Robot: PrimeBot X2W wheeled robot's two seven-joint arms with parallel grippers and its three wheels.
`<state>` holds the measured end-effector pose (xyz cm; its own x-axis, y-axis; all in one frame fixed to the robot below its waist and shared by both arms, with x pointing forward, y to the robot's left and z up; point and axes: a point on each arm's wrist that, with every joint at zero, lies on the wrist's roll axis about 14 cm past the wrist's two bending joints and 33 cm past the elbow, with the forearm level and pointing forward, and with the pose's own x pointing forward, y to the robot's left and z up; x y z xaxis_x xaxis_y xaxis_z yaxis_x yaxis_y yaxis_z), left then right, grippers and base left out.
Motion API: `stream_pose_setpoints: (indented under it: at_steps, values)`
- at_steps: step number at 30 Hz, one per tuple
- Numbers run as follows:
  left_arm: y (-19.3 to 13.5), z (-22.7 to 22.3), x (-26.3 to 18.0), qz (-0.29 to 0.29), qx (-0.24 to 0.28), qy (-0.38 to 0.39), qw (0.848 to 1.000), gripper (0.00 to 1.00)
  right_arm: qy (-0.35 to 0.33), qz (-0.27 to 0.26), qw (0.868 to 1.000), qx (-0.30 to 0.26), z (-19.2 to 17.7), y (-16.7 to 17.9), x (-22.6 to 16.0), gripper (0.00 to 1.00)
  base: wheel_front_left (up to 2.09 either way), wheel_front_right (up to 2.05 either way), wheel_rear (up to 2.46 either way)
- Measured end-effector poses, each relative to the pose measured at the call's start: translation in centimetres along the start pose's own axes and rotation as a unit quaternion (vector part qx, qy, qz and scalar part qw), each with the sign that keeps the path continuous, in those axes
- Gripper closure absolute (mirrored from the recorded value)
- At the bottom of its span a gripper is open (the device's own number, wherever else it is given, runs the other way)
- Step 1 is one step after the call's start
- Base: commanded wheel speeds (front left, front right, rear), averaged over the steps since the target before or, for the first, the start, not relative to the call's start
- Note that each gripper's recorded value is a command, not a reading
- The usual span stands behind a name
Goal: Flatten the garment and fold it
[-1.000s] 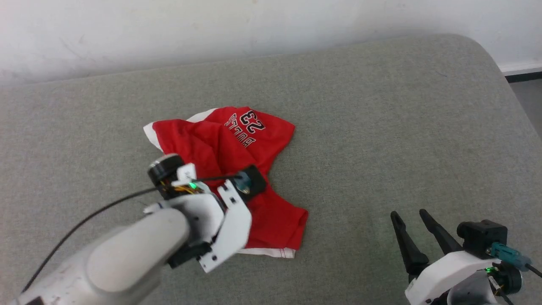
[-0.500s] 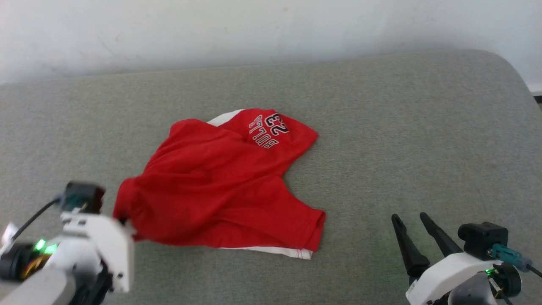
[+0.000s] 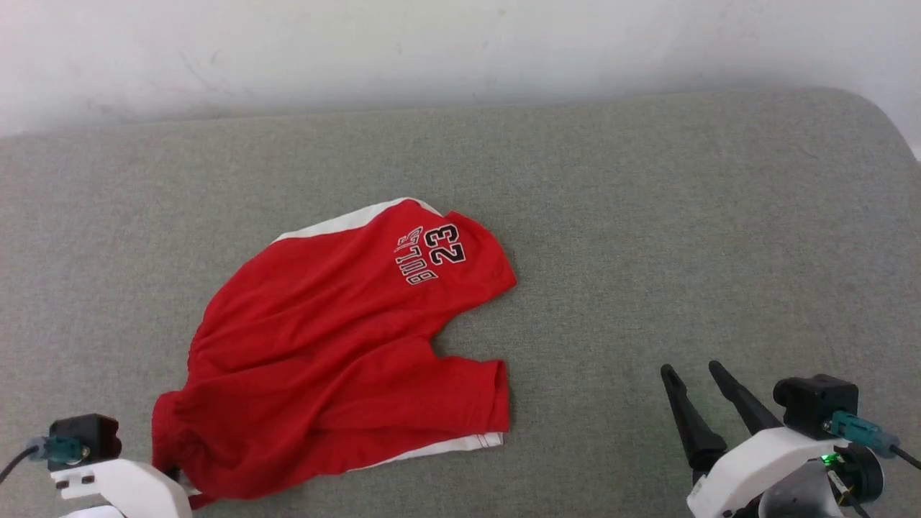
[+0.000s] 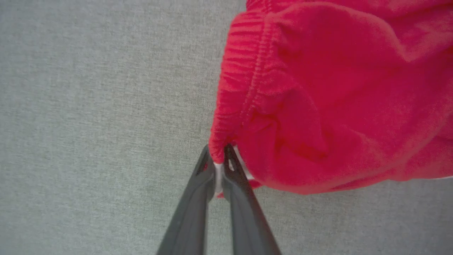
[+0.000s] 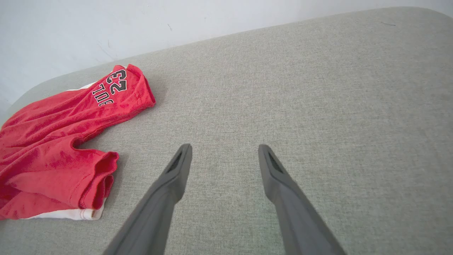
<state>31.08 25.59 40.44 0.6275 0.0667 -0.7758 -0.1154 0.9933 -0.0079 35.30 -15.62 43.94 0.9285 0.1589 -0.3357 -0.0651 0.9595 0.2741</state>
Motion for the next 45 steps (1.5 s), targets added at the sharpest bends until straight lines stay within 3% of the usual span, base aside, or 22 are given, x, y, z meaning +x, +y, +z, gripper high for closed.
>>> stream_pose_setpoints:
  at_steps: [7, 13, 19, 23, 25, 30, 37, 45]
  values:
    - [-1.1, 3.8, -1.2, -0.016, -0.028, -0.110, 0.993, 0.00, -0.007, -0.001, 1.000, -0.001, 0.3, 0.0, -0.8, 0.00, 0.00, 0.00, 0.00]
    - [-5.5, 8.7, -3.8, -0.084, 0.038, -0.205, 0.974, 0.00, -0.013, 0.011, 1.000, -0.009, 0.8, 0.8, -1.1, 0.00, 0.00, 0.00, 0.00]
    - [-11.7, 6.6, -1.8, -0.176, 0.134, -0.129, 0.967, 0.00, -0.013, 0.013, 1.000, -0.011, 1.0, 1.1, -1.2, 0.00, 0.00, 0.00, 0.00]
    - [-12.4, 4.4, 0.5, -0.185, 0.185, -0.061, 0.963, 0.00, -0.013, 0.004, 1.000, -0.010, 0.9, 0.5, -1.5, 0.00, 0.00, 0.00, 0.00]
    - [-12.3, 4.0, 1.5, -0.180, 0.203, -0.042, 0.962, 1.00, -0.014, -0.002, 1.000, -0.008, 0.9, 0.1, -1.7, 0.00, 0.00, 0.00, 0.00]
    - [-12.0, 5.7, 2.9, -0.168, 0.234, -0.041, 0.957, 1.00, -0.015, -0.016, 1.000, -0.005, 0.8, -0.7, -2.1, 0.00, 0.00, 0.00, 0.00]
    - [-14.0, 11.7, 3.6, -0.168, 0.241, -0.113, 0.949, 1.00, -0.008, -0.023, 1.000, -0.003, 0.5, -1.1, -1.9, 0.00, 0.00, 0.00, 0.00]
    - [-15.6, 10.9, 4.0, -0.193, 0.249, -0.093, 0.945, 1.00, -0.015, -0.033, 0.999, -0.001, 0.9, -1.7, -2.2, 0.00, 0.00, 0.00, 0.00]
